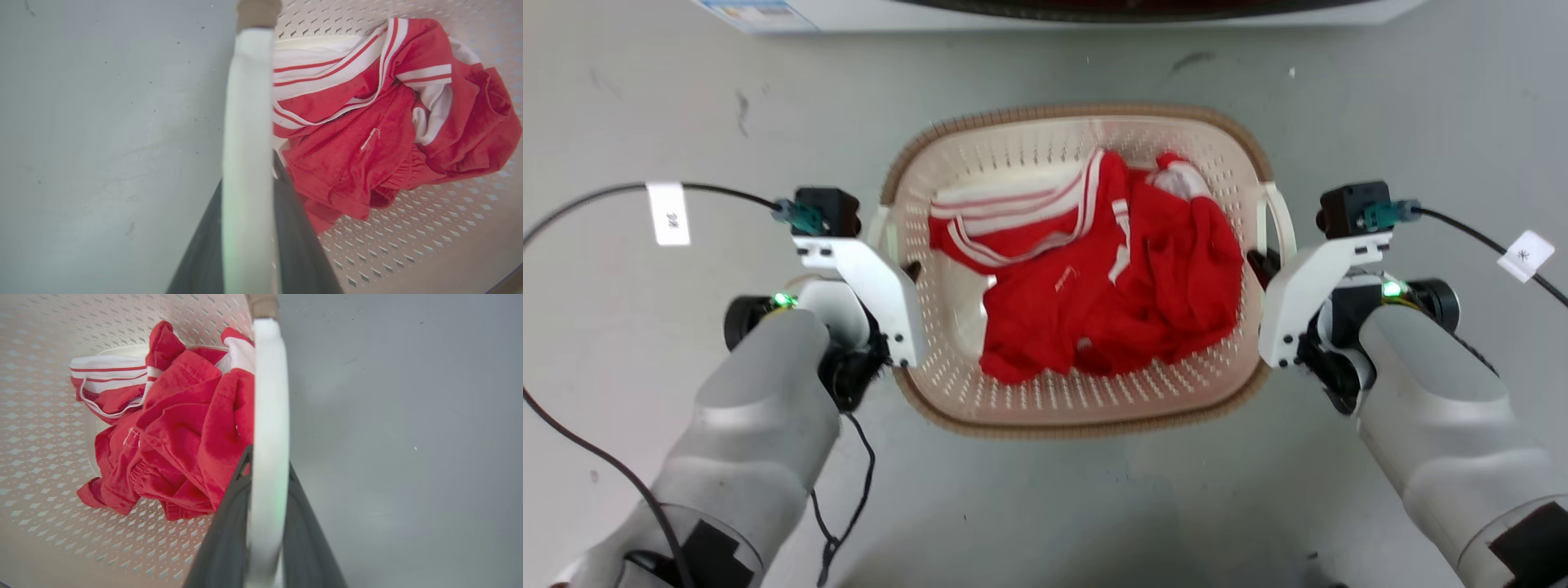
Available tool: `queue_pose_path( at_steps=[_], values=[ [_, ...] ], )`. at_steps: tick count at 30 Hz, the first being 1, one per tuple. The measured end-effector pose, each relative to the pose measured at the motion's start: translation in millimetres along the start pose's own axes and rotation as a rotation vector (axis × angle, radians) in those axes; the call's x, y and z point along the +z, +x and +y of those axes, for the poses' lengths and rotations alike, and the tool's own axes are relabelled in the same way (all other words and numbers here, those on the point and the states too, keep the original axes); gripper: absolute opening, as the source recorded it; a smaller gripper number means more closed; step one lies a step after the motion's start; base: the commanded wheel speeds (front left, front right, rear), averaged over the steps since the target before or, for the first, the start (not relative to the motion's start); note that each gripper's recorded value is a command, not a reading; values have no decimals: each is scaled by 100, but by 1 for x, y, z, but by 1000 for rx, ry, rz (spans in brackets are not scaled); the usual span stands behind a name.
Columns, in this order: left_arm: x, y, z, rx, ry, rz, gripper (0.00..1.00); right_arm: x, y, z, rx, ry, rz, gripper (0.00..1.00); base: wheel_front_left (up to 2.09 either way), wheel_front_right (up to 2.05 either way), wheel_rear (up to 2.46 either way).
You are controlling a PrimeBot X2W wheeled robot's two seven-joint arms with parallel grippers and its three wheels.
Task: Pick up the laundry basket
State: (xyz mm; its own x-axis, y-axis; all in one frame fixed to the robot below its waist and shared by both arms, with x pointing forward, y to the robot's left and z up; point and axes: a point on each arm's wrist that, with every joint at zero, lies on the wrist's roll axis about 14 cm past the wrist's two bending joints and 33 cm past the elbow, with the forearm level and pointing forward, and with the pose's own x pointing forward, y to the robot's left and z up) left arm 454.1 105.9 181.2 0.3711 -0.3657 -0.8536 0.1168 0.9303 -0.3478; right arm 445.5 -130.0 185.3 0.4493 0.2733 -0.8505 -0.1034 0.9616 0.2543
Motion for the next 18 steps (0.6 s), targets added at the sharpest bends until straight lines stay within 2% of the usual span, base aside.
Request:
queue_pose_path(
  at_steps=[18],
  values=[
    [2,-95,-40,-7,-40,36,0,13,-95,20,12,23,86,0,0,0,0]
  ],
)
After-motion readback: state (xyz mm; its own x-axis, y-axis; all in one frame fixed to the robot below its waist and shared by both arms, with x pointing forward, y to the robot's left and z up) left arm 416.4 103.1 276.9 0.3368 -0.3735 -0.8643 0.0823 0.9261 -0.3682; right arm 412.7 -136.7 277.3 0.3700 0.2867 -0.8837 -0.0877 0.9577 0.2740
